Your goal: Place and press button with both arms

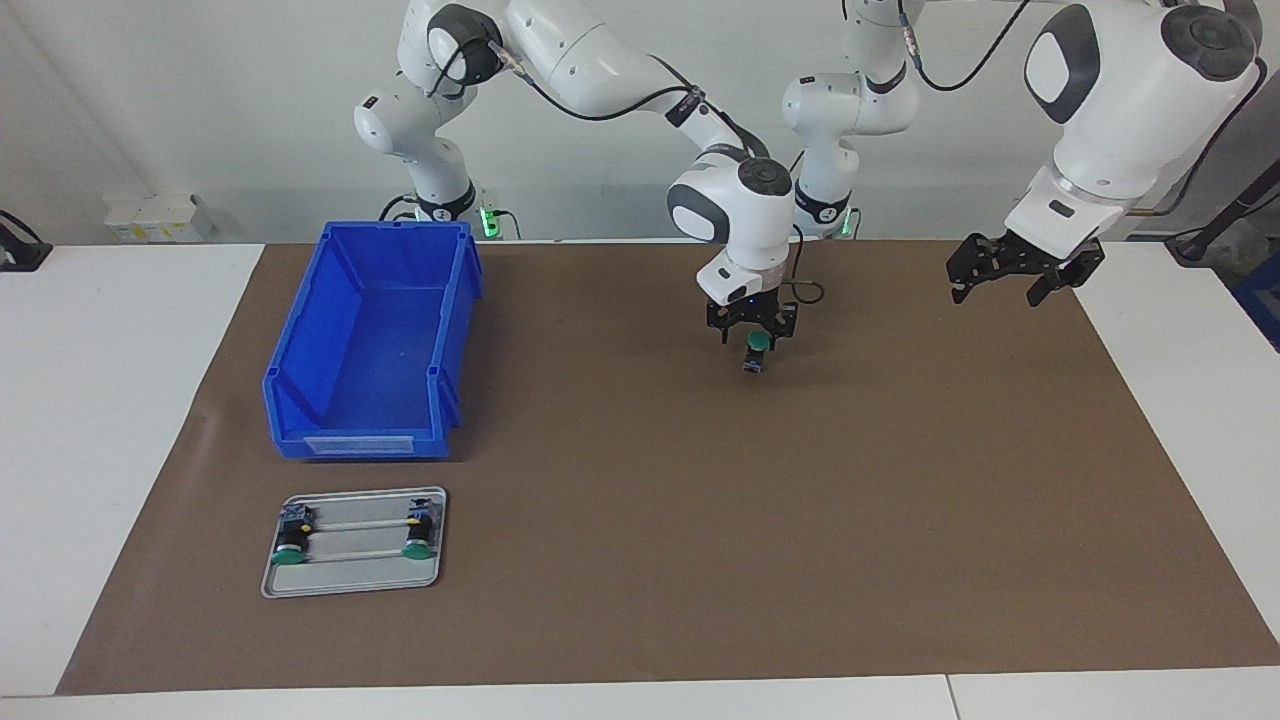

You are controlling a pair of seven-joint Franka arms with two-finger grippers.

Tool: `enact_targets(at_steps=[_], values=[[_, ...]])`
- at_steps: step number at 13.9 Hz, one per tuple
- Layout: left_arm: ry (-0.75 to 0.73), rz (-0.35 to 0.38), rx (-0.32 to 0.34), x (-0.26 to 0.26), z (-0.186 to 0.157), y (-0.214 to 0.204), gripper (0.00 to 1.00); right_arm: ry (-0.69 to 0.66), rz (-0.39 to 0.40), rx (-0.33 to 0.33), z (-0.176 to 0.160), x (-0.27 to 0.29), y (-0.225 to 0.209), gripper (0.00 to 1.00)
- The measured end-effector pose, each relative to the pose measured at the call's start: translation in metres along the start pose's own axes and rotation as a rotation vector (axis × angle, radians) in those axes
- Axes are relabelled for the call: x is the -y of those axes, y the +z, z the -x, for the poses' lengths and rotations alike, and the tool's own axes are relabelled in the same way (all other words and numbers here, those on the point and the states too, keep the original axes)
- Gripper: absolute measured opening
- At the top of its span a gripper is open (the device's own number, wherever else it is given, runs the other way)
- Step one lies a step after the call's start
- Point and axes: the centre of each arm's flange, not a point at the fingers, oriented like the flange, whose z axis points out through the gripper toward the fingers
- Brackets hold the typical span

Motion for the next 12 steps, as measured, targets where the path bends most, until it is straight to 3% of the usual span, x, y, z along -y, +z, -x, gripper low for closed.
enact_targets(at_steps=[5, 10, 12], values=[[-0.051, -0.004, -0.072, 0.015, 0.002, 0.027, 0.98, -0.025, -0.038, -0.062, -0.01, 0.003, -0.006, 0.81], [-0.056, -0.01, -0.141, 0.018, -0.006, 0.046, 0.96, -0.036, -0.032, -0.064, -0.005, 0.003, -0.003, 0.79], [-0.061, -0.004, -0.149, 0.017, -0.006, 0.047, 0.97, -0.039, -0.028, -0.062, -0.002, 0.003, -0.001, 0.6]])
